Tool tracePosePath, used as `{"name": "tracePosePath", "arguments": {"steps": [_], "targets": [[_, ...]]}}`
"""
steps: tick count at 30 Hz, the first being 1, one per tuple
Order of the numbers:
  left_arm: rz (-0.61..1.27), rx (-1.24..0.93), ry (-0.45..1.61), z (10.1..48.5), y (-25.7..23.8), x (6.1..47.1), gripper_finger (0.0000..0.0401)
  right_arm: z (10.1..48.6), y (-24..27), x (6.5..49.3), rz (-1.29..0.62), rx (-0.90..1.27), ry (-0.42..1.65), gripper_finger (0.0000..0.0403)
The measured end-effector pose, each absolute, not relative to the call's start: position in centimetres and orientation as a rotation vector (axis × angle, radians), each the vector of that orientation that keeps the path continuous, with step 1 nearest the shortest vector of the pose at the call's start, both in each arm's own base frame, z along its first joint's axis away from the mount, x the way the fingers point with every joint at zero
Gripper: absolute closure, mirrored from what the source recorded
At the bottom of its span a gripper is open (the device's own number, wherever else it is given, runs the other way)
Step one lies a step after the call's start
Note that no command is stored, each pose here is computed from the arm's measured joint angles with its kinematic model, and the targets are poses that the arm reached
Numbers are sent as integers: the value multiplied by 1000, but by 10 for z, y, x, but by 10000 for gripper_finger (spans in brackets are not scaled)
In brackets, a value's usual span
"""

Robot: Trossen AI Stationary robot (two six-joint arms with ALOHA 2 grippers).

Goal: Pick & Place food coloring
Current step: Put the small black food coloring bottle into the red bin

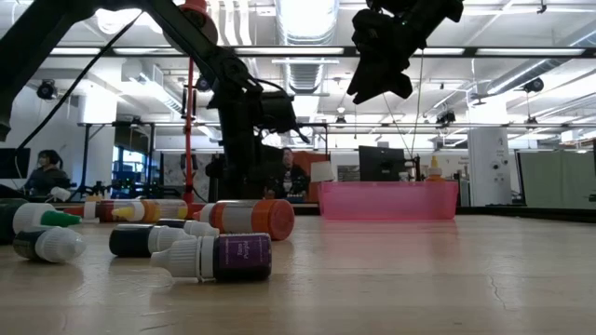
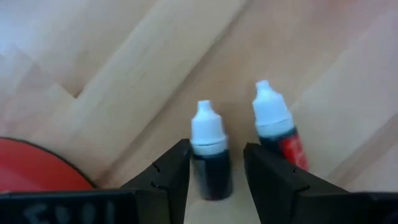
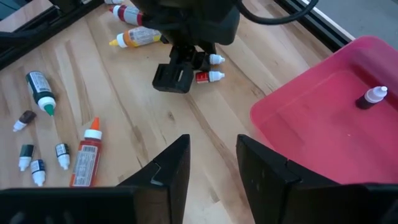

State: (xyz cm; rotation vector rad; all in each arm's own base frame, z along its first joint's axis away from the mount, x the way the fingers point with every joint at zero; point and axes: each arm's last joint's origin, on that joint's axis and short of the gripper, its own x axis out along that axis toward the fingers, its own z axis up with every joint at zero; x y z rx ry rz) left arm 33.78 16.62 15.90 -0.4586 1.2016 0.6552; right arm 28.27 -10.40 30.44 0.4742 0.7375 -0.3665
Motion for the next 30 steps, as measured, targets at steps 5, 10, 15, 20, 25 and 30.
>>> {"name": "tracePosePath", "arguments": {"steps": [5, 10, 15, 20, 25, 30], "targets": [[647, -465, 1207, 159, 166, 338, 276, 304, -104, 283, -366, 474, 737, 280], [632, -446, 1219, 159, 165, 337, 296, 304, -104, 283, -366, 474, 738, 282], [624, -429, 1226, 159, 166, 337, 340, 304, -104, 283, -367, 476, 738, 283], [589, -392, 1232, 159, 166, 337, 361, 304, -104, 283, -367, 481, 738, 283], [509, -350, 1165, 177, 163, 338, 355, 304, -104, 283, -360, 483, 741, 283], [243, -101, 1011, 218, 147, 341, 355, 304, -104, 283, -265, 250, 772, 278]]}}
